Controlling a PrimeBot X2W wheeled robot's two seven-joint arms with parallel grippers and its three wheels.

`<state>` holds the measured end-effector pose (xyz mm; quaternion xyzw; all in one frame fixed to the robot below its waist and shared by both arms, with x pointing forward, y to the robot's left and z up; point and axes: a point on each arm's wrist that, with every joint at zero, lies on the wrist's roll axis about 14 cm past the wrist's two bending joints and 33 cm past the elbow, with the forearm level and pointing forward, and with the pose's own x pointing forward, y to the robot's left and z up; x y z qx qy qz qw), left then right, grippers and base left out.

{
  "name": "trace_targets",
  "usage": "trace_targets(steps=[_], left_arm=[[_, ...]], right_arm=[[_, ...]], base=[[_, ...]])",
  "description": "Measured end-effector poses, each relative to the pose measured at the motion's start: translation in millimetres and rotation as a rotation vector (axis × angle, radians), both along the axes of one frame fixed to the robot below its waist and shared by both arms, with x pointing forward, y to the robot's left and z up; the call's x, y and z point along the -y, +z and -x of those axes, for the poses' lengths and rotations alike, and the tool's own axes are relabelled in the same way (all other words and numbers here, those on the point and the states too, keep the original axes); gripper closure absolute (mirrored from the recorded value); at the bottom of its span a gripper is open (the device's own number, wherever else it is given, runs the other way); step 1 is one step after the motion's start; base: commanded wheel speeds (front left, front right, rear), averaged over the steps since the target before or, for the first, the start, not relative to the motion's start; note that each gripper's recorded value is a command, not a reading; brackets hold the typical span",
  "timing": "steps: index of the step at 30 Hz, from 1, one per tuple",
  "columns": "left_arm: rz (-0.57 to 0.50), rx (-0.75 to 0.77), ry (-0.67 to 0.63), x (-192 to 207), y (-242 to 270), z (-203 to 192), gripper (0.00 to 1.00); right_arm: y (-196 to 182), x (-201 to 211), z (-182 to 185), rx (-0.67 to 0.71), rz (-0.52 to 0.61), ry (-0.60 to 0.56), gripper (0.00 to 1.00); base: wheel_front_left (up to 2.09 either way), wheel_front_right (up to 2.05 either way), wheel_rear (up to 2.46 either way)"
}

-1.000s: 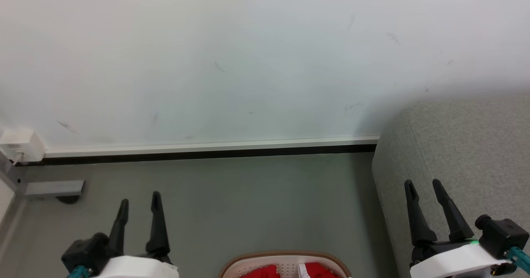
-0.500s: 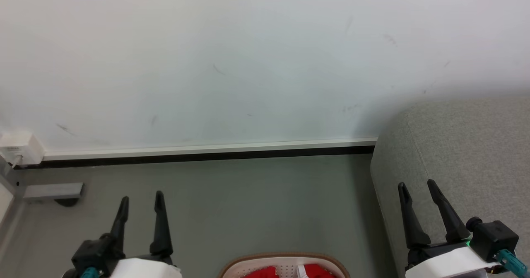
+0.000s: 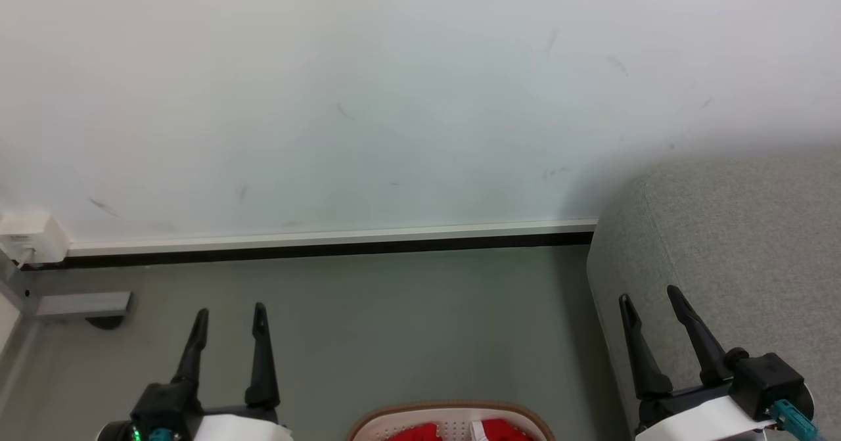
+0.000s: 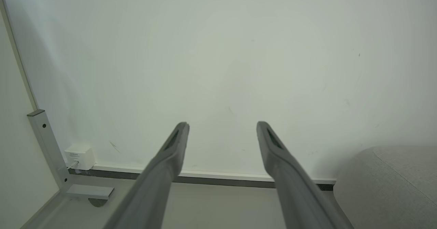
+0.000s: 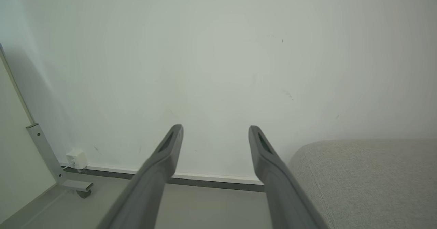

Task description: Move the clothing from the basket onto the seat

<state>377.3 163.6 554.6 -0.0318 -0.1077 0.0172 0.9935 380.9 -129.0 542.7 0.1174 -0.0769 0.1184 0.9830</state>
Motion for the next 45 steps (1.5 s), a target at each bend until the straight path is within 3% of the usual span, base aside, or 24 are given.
trace_targets(steps=[9, 45], left_arm=[[-0.057, 0.021, -0.002, 3.4, 2.9, 0.8, 0.00], [-0.058, -0.001, -0.023, 10.2, -4.8, -5.2, 0.00]], right_arm=[[3.0, -3.9, -0.6, 0.026, 0.048, 0.010, 0.00], [3.4, 3.8, -2.5, 0.027, 0.046, -0.011, 0.00]], base=[[0.00, 0.00, 0.00], [0.00, 0.00, 0.00]])
